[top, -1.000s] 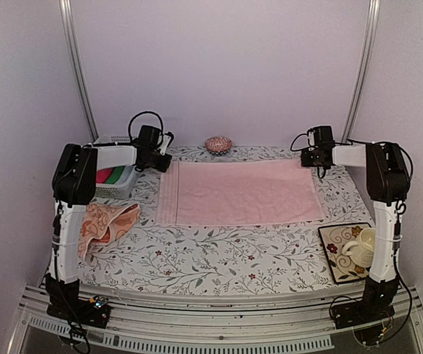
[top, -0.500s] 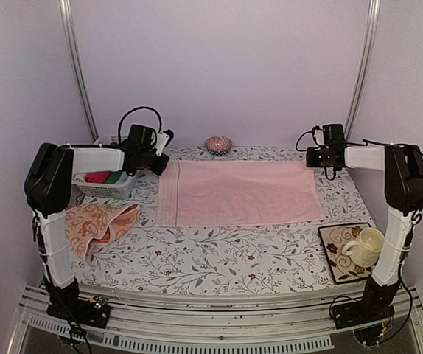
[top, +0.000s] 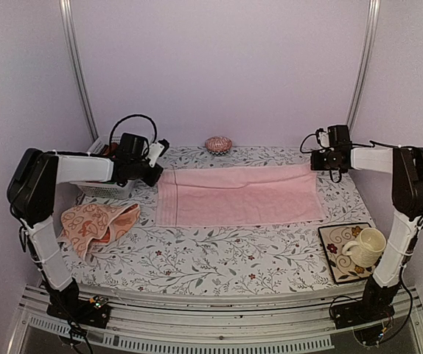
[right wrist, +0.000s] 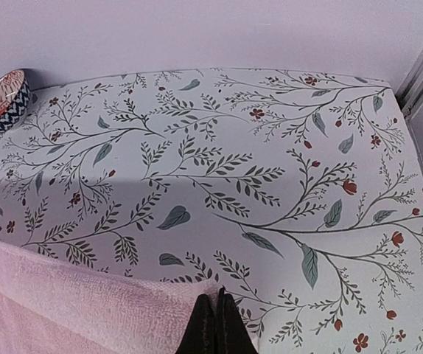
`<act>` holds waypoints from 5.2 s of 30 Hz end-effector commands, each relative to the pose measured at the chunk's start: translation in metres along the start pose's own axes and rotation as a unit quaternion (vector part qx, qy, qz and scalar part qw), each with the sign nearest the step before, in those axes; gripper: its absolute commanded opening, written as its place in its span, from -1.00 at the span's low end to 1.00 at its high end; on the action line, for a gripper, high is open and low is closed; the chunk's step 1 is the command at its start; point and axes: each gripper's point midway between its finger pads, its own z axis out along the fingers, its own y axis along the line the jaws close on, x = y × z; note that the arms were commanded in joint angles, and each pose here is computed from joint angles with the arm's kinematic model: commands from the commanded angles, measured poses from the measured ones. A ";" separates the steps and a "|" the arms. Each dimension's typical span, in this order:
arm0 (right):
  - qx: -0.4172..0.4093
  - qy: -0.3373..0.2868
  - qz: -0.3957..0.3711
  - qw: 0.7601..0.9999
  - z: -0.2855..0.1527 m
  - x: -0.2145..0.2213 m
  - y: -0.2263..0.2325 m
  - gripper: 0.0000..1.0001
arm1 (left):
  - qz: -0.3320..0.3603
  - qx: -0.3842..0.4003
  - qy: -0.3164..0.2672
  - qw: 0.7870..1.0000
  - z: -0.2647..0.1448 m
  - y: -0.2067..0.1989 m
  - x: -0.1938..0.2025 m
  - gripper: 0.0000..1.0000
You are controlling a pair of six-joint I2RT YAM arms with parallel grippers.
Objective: Roll the towels
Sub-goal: Fold the towel at the center of the board.
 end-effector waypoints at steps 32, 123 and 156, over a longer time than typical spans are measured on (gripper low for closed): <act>-0.010 0.067 0.007 0.998 -0.038 0.032 -0.012 -0.98 | -0.013 0.035 0.010 0.999 -0.040 -0.029 0.010 -1.00; -0.013 0.241 0.003 0.971 -0.063 0.162 -0.004 -0.64 | -0.043 0.096 0.114 0.988 -0.069 -0.089 0.097 -0.05; 0.040 0.176 0.062 0.982 -0.094 0.093 -0.030 -0.15 | -0.067 0.048 0.071 0.994 -0.069 -0.056 0.049 0.63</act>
